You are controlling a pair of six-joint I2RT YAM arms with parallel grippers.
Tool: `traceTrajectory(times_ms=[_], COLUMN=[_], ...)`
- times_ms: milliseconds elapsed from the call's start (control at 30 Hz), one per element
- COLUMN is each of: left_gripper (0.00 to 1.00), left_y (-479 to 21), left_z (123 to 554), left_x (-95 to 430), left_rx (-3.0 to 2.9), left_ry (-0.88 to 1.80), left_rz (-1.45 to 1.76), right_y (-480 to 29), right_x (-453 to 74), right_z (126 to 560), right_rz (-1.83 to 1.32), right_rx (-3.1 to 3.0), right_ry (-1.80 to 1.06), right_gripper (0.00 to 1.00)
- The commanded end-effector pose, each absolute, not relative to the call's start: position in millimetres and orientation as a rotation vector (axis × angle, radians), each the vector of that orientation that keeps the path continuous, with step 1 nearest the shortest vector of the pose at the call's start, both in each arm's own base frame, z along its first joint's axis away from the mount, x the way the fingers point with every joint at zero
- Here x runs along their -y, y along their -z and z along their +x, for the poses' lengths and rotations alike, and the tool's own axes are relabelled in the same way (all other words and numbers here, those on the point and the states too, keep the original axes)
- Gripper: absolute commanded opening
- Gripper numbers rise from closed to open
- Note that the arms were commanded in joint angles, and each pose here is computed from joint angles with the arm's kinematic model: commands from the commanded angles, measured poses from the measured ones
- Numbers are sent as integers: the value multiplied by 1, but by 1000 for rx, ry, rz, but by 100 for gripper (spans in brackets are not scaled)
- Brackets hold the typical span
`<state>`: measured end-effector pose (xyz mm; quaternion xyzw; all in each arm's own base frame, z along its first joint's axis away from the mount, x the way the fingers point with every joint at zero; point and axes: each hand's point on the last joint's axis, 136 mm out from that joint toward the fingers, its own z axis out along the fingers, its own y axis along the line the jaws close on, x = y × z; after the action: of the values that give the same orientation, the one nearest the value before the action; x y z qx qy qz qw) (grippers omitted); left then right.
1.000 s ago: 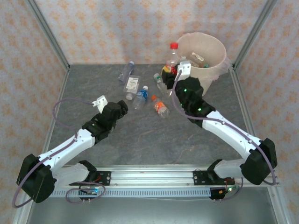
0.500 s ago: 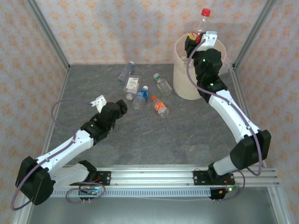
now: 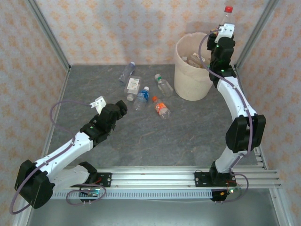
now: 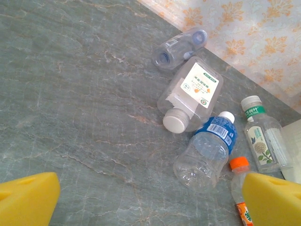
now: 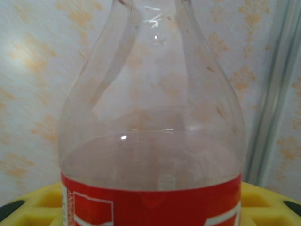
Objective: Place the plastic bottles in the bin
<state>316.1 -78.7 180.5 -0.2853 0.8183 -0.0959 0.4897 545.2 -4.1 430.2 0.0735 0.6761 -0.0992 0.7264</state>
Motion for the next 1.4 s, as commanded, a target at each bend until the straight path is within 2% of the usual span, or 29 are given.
traceTrajectory(times_ms=[0, 100, 167, 300, 367, 567, 800, 967, 1133, 1367], left_gripper=[100, 100, 100, 100, 100, 100, 100, 100, 100, 100], left_y=[-176, -176, -175, -173, -171, -166, -158, -150, -145, -139], left_z=[312, 312, 312, 313, 313, 315, 323, 337, 351, 372], left_x=[66, 65, 65, 65, 66, 69, 77, 84, 103, 151], left_rx=[-1974, -1970, -1972, -1981, -1985, -2008, -2089, -2193, -2284, -2322], left_ry=[182, 180, 177, 172, 170, 174, 154, 144, 153, 374], left_rz=[-735, -739, -737, -732, -731, -726, -675, -598, -489, -281], right_y=[-416, -399, -393, -393, -391, -392, -397, -407, -411, -398], right_x=[8, 5, 5, -1, -4, -1, -22, -53, -87, -130], right_z=[547, 542, 536, 526, 524, 522, 503, 476, 442, 395], right_rz=[103, 52, 47, 21, 10, 78, 131, 134, 58, 27], right_rx=[-1543, -1622, -1654, -1679, -1706, -1723, -1764, -1780, -1780, -1707], right_ry=[293, 275, 263, 220, 202, 164, -71, -319, -422, -709], right_gripper=[55, 75, 82, 90, 100, 99, 99, 99, 99, 99])
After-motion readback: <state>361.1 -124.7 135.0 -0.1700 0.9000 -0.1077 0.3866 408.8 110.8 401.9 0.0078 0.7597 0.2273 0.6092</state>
